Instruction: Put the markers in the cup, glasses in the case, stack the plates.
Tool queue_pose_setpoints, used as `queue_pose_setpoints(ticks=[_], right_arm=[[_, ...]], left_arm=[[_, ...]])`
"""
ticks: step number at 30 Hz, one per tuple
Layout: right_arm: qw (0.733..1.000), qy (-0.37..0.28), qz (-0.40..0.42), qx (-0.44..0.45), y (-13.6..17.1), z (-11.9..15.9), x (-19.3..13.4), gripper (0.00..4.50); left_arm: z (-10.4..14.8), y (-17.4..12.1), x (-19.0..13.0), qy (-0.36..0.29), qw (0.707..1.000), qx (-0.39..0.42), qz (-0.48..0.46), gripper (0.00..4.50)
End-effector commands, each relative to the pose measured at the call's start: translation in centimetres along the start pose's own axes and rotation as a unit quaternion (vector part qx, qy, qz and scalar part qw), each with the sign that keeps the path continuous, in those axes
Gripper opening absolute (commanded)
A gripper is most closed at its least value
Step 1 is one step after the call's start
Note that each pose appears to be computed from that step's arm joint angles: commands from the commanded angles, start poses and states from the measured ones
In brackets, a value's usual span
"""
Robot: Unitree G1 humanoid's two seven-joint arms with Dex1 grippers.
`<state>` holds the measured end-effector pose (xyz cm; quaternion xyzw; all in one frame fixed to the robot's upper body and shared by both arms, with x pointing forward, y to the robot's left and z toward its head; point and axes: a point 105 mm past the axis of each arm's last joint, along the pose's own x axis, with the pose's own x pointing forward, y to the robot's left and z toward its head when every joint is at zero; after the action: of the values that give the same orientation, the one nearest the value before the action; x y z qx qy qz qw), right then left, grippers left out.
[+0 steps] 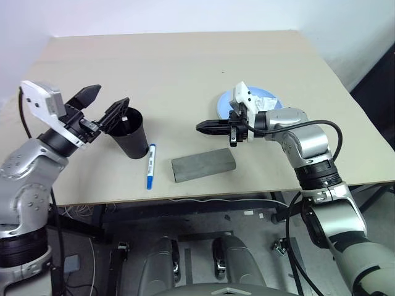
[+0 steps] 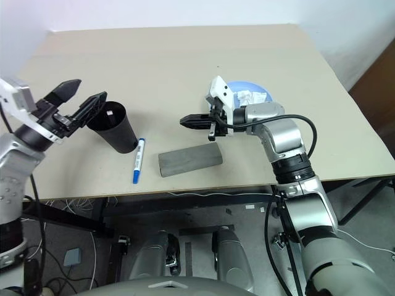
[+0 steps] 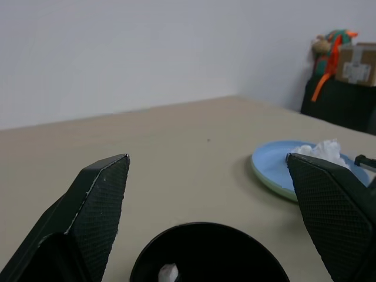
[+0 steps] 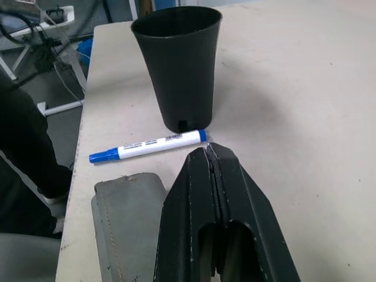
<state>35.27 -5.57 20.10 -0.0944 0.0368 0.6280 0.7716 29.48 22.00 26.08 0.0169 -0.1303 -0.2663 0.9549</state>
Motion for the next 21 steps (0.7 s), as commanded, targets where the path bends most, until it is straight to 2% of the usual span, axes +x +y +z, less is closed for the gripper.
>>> queue_pose_setpoints(ticks=[1, 3, 6, 9, 12, 21], right_arm=[[1.0, -0.018, -0.003, -0.023, -0.4, 1.8, -0.1, 0.0], [1.0, -0.016, -0.003, -0.02, -0.6, 1.7, 0.1, 0.0], [1.0, -0.013, -0.004, -0.018, -1.0, 1.7, 0.5, 0.0], [1.0, -0.013, -0.004, -0.018, -1.4, 2.0, 0.6, 0.0], [1.0, -0.011, -0.002, -0.021, -1.5, 2.2, 0.6, 0.0], [1.0, -0.003, -0.004, -0.031, -1.6, 2.3, 0.1, 0.0]], left_arm=[[3.0, -0.7, -1.0, -0.028, 0.999, 0.032, 0.024, 4.46], [3.4, -0.9, -1.4, -0.012, 0.997, 0.046, 0.056, 4.46], [3.1, -2.6, -1.8, 0.035, 0.998, 0.029, 0.047, 4.46], [1.1, -4.3, -2.5, 0.122, 0.992, 0.011, 0.034, 4.46], [-0.2, -6.1, -3.2, 0.177, 0.984, 0.002, 0.012, 4.46], [-3.6, -7.9, -3.7, 0.273, 0.962, -0.021, 0.007, 4.46]])
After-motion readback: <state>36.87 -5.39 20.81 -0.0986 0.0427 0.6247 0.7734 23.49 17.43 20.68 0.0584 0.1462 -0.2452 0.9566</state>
